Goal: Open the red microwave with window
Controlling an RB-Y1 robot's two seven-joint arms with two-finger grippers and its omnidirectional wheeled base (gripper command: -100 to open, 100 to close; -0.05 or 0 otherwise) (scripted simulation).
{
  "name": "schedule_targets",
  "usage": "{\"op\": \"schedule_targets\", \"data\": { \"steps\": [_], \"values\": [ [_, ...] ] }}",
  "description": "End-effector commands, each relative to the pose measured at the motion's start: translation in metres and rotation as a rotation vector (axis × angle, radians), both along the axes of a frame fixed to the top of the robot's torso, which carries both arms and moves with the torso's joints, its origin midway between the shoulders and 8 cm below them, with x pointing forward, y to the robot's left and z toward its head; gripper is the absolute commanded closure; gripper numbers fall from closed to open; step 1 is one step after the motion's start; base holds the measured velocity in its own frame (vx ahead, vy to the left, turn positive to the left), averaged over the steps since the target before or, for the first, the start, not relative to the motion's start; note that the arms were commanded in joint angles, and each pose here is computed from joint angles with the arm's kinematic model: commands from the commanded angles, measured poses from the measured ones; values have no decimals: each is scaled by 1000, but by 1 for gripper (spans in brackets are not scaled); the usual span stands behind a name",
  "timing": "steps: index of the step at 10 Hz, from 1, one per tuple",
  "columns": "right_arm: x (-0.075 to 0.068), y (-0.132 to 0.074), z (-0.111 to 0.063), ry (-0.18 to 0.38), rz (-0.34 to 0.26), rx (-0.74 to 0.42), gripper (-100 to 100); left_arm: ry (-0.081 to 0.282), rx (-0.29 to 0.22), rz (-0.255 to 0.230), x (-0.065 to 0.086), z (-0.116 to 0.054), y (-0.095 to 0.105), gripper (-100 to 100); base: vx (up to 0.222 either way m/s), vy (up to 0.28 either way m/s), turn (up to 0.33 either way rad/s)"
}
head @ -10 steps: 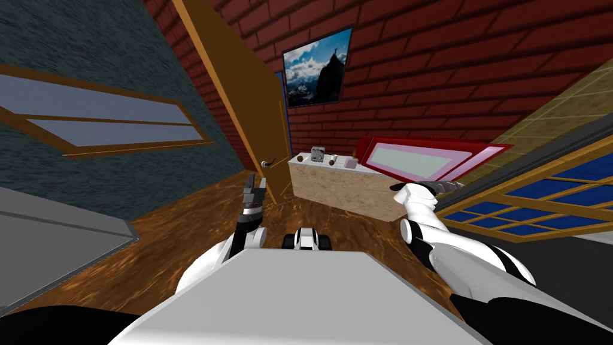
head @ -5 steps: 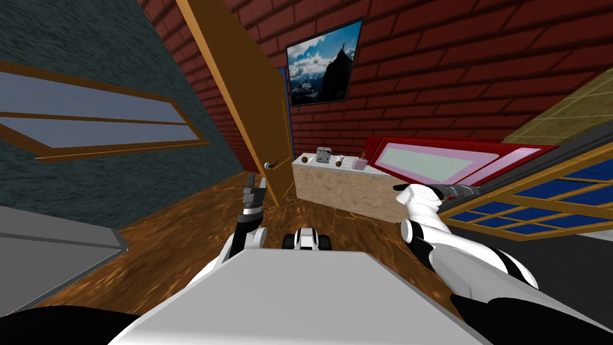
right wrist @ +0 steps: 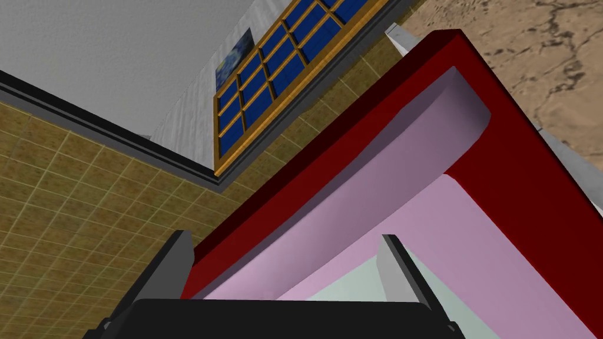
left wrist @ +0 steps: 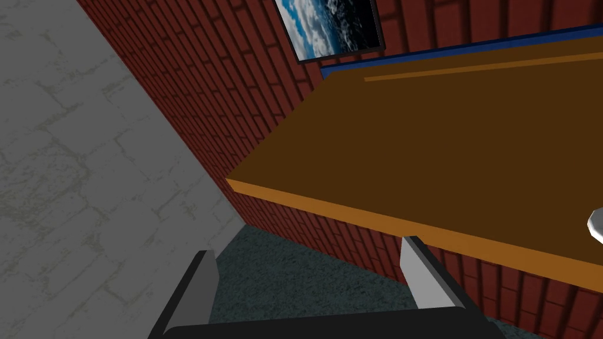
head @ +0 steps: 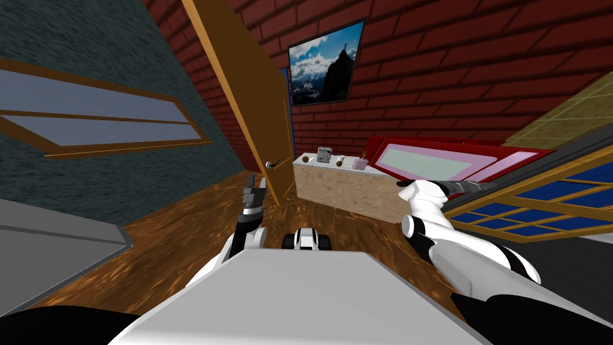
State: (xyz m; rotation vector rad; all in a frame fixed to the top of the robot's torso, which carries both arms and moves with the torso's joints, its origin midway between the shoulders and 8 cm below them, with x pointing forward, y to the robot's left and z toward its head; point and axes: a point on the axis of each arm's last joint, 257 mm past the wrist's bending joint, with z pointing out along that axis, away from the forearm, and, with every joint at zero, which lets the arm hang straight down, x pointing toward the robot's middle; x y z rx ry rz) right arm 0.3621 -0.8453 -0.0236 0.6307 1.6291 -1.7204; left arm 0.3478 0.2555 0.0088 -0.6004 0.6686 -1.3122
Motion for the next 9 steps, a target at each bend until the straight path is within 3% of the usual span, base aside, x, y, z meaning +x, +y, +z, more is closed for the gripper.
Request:
{"op": "schedule_targets", "data": {
  "steps": [1, 2, 3, 4, 9],
  "values": [
    [3, -4, 15, 4, -5, 2, -100, 0, 0, 0, 0, 0, 0, 0, -25, 2, 20],
    [3, -7, 25, 3, -8, 4, -100, 0, 0, 0, 0, 0, 0, 0, -27, 6, 33],
    [2, -5, 20, 0, -6, 3, -100, 0, 0, 0, 0, 0, 0, 0, -13, 3, 8],
    [2, -5, 21, 3, -7, 3, 0, 0, 0, 0, 0, 0, 0, 0, 0, 0, 0],
    [2, -5, 21, 3, -6, 3, 0, 0, 0, 0, 0, 0, 0, 0, 0, 0, 0]
  ]
}}
